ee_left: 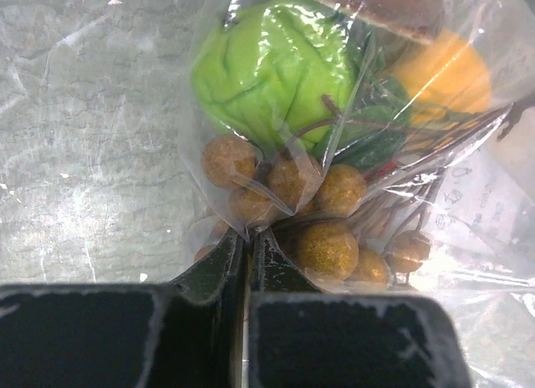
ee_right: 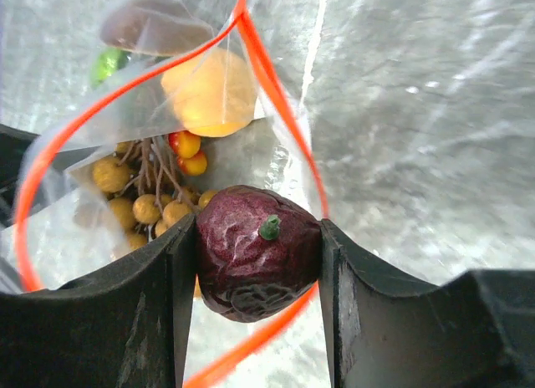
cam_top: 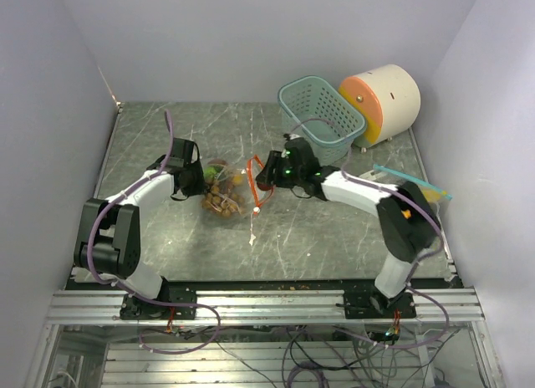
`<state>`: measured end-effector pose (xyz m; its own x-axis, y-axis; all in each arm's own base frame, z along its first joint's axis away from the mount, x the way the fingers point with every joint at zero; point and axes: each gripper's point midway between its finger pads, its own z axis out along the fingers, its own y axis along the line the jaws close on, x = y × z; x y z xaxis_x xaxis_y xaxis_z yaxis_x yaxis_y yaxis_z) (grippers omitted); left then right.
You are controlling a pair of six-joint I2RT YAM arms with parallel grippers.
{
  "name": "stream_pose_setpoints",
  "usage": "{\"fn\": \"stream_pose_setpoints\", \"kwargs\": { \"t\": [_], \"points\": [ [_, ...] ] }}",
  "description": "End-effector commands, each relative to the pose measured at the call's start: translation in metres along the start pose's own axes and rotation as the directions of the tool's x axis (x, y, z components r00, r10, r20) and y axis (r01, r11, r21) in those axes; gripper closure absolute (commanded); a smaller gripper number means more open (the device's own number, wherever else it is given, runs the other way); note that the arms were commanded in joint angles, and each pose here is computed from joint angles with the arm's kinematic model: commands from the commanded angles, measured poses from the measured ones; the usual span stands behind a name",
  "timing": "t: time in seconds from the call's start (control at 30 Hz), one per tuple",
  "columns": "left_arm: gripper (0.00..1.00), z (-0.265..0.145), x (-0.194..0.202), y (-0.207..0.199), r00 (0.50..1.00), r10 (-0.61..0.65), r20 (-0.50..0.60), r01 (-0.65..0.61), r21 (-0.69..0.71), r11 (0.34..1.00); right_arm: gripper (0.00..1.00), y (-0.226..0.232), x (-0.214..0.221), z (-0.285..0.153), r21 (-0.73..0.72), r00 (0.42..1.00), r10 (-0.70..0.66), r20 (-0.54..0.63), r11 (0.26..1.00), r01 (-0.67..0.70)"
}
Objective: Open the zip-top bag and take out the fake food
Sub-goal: Pick up the fake fruit from the zipper food storage bag, then place the fake fruit in the bin.
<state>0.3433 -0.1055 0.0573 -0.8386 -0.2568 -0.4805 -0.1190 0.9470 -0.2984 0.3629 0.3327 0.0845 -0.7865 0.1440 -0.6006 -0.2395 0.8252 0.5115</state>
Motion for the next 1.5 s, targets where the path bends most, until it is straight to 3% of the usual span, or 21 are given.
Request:
{"fn": "stream_pose_setpoints", "kwargs": {
  "t": [0.0, 0.27, 0.47, 0.6, 0.7, 0.77, 0.93, 1.03, 1.27, 1.37, 1.47],
  "points": [
    [0.93, 0.003, 0.002, 0.006, 1.0, -0.017, -0.002, 0.017, -0.017, 1.0, 0.87, -0.014, -0.032, -0.045, -0.025, 0.992, 0.061, 0.112, 0.998, -0.058],
    [0.93, -0.001, 0.001, 0.005, 1.0, -0.012, 0.013, 0.012, -0.014, 1.0, 0.91, -0.059, -0.14, -0.112, 0.051, 0.936, 0.083, 0.343, 0.993, -0.107],
    [0.93, -0.001, 0.007, 0.006, 1.0, -0.009, -0.001, 0.009, -0.003, 1.0, 0.92, -0.099, -0.215, -0.118, 0.14, 0.91, 0.074, 0.407, 0.98, -0.142],
    [0.93, -0.003, 0.006, 0.006, 1.0, -0.006, 0.006, 0.006, -0.004, 1.0, 0.91, -0.116, -0.24, -0.112, 0.183, 0.905, 0.047, 0.422, 0.974, -0.136],
    [0.93, -0.003, 0.004, 0.005, 1.0, 0.0, 0.005, 0.001, -0.003, 1.0, 0.88, -0.131, -0.243, -0.102, 0.237, 0.919, 0.031, 0.394, 0.962, -0.134],
    [0.93, -0.003, 0.003, 0.005, 1.0, 0.004, 0.005, -0.004, -0.005, 1.0, 0.81, -0.138, -0.241, -0.1, 0.267, 0.925, 0.009, 0.381, 0.956, -0.119],
    [0.93, 0.0, 0.004, 0.006, 1.0, 0.005, 0.002, -0.005, -0.006, 1.0, 0.41, -0.136, -0.245, -0.111, 0.297, 0.921, -0.064, 0.384, 0.953, -0.057],
    [0.93, 0.002, 0.003, 0.004, 1.0, 0.0, -0.001, 0.0, -0.003, 1.0, 0.29, -0.13, -0.248, -0.125, 0.317, 0.917, -0.114, 0.382, 0.948, -0.014],
    [0.93, 0.0, 0.002, 0.006, 1.0, 0.01, 0.003, -0.01, -0.014, 1.0, 0.22, -0.113, -0.234, -0.144, 0.336, 0.909, -0.177, 0.378, 0.941, 0.043],
    [0.93, -0.003, 0.0, 0.007, 0.999, 0.004, 0.033, -0.003, -0.012, 1.0, 0.28, -0.078, -0.215, -0.137, 0.331, 0.898, -0.271, 0.346, 0.931, 0.153],
    [0.93, -0.004, -0.002, 0.007, 0.999, 0.007, 0.046, -0.007, -0.01, 1.0, 0.35, -0.046, -0.185, -0.121, 0.358, 0.88, -0.41, 0.24, 0.88, 0.313]
  ]
}}
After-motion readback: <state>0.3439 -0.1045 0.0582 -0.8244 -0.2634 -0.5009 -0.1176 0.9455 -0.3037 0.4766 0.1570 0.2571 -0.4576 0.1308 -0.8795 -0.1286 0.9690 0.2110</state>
